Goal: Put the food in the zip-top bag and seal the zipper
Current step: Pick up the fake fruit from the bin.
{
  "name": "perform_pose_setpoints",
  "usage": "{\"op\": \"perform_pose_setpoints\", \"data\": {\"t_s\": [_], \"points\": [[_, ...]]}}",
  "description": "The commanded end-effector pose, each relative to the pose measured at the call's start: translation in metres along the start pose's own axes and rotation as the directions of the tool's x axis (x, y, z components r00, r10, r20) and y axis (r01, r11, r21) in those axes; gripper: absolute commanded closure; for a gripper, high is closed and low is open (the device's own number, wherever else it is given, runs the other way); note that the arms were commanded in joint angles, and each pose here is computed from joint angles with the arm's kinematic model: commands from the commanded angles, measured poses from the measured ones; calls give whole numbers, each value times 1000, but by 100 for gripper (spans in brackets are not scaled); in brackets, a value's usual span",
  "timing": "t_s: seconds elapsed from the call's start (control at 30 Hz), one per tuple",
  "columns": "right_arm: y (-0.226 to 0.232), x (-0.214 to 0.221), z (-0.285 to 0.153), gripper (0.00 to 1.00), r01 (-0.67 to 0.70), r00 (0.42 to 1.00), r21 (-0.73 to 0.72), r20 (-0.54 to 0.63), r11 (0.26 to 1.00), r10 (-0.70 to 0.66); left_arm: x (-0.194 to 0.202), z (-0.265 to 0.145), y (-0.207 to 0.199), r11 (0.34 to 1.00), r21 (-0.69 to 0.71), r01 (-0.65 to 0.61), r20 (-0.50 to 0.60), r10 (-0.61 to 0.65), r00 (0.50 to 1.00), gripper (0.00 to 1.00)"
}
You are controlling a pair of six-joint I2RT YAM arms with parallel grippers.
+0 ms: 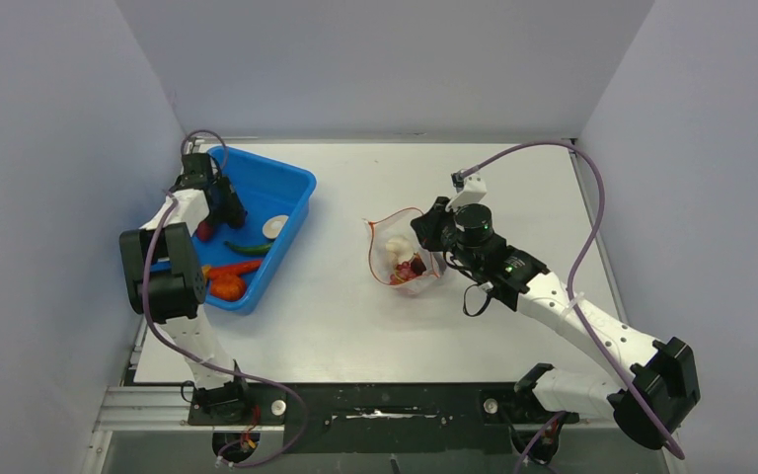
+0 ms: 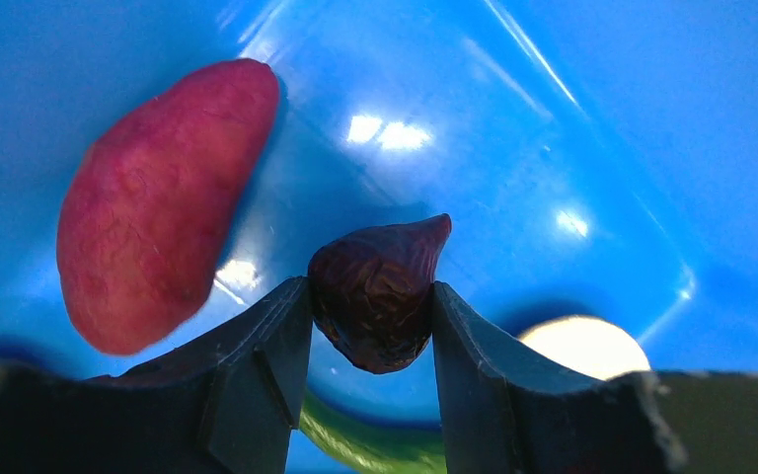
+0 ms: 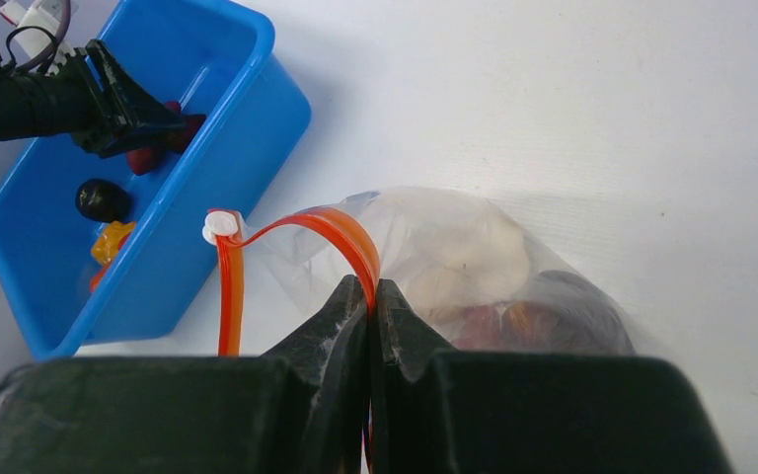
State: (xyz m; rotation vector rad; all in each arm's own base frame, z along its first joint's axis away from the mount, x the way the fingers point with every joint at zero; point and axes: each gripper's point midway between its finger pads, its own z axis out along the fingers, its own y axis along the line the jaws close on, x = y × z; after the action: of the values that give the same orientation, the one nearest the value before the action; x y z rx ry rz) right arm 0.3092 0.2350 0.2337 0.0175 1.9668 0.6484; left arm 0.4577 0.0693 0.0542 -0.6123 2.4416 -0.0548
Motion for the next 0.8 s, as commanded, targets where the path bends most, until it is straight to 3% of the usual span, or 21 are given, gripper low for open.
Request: {"op": "perform_pose_setpoints", "data": {"t_s": [0.0,0.37,0.77], "points": [[10,-27,-7,100,-31,995,-40,91,999,35,-26,-42,-18,999,34,-11,98,8,995,68],[8,-24,-7,100,-35,996,-31,85,999,37,-20,-103,-53,988,107,-113,162,95,982,70],[0,-26,-7,100,-29,996,8,87,1000,29,3,-174,-115,886,410,-218,233,130,964,71]]}}
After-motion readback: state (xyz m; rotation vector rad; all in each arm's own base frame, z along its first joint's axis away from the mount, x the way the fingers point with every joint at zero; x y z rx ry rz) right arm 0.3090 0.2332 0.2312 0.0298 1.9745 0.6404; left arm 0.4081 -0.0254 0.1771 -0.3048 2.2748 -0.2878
